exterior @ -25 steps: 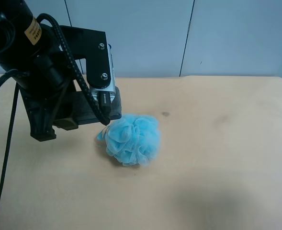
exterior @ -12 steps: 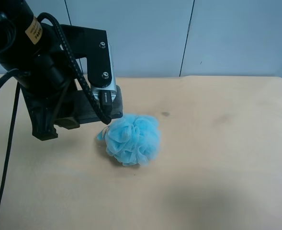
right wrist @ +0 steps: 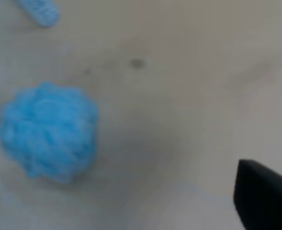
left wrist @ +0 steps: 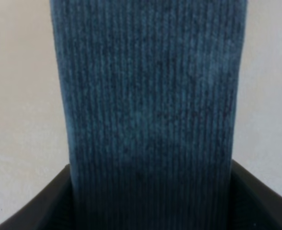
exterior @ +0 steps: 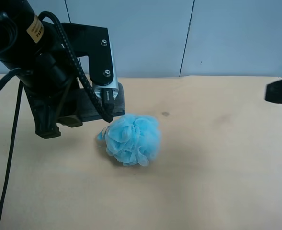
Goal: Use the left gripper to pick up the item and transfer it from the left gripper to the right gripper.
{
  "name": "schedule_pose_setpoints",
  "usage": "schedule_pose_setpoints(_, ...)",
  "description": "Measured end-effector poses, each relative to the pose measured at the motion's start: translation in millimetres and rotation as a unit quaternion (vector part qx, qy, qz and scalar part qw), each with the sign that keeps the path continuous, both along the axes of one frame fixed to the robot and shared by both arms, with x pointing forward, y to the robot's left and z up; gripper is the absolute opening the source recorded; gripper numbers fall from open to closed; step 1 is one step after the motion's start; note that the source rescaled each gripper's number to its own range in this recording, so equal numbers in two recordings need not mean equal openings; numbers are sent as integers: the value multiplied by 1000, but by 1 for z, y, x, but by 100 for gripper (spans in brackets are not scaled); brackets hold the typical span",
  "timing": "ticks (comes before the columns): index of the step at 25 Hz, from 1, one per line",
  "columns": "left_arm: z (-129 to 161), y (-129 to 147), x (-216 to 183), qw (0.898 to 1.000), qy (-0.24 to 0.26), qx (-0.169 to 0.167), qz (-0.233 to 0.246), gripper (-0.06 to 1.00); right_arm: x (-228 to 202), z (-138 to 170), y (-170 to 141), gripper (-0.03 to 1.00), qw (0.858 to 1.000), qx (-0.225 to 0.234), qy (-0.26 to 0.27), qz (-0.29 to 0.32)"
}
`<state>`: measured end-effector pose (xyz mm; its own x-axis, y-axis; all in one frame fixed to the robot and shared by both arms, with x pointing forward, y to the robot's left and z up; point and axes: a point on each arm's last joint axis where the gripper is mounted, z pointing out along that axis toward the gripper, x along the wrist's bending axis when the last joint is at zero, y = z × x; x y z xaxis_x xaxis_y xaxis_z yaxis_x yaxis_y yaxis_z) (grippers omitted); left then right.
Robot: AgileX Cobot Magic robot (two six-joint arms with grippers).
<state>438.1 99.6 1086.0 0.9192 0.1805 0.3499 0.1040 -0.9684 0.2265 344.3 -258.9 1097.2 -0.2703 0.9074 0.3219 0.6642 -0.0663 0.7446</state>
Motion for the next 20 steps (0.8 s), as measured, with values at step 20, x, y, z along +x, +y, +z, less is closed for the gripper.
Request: schedule_pose_setpoints(20,2,-3,2,1000,-15,-18,-5,0,107,-56,64,100,924,253,78,275)
